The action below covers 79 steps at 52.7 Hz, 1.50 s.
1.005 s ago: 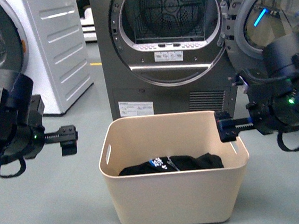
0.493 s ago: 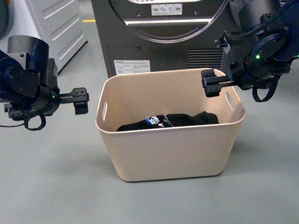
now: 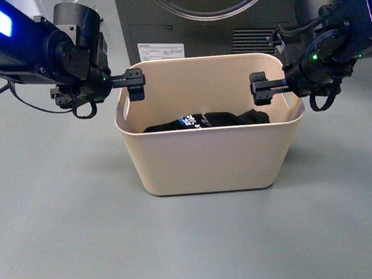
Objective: Move hamper under clothes hanger
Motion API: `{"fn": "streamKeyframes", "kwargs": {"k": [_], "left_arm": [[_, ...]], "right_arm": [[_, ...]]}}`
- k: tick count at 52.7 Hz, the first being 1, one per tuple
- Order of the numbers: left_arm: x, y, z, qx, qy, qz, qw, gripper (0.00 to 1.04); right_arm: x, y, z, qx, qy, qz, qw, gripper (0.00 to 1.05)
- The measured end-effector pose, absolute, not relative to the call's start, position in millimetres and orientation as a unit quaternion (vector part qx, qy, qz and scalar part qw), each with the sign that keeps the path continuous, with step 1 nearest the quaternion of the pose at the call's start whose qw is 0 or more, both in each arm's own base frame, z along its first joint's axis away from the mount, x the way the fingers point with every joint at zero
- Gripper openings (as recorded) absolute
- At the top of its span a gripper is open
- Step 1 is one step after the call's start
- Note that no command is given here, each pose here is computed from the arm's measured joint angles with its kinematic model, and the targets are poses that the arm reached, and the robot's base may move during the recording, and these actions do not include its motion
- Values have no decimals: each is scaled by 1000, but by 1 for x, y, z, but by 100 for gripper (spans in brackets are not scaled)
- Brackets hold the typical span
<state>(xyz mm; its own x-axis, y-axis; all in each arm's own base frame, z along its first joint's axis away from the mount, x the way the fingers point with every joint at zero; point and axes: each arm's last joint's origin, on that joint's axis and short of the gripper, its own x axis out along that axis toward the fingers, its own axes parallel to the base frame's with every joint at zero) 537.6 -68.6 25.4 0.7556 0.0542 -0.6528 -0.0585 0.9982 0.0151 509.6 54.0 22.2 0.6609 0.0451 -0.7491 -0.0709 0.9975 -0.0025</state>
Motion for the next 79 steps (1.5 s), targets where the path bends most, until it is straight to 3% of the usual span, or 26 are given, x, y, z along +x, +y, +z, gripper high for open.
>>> {"fn": "streamKeyframes", "kwargs": {"k": [15, 18, 37, 46, 66, 79], "left_arm": [[542, -79, -8, -3, 378, 28, 926, 98], [543, -81, -12, -2, 381, 29, 924, 98], [541, -91, -17, 13, 378, 26, 925, 32], [538, -95, -20, 14, 376, 13, 926, 10], [523, -97, -6, 14, 380, 13, 925, 7], [506, -108, 24, 16, 362, 2, 932, 7]], "right_arm": [[515, 54, 8, -18, 422, 27, 906, 97], [516, 54, 7, -19, 422, 25, 906, 92], [520, 54, 2, -34, 422, -4, 906, 26], [518, 52, -1, -35, 419, -15, 907, 4], [498, 49, 6, -34, 426, -13, 904, 3], [477, 48, 27, -36, 430, -10, 902, 3]]}}
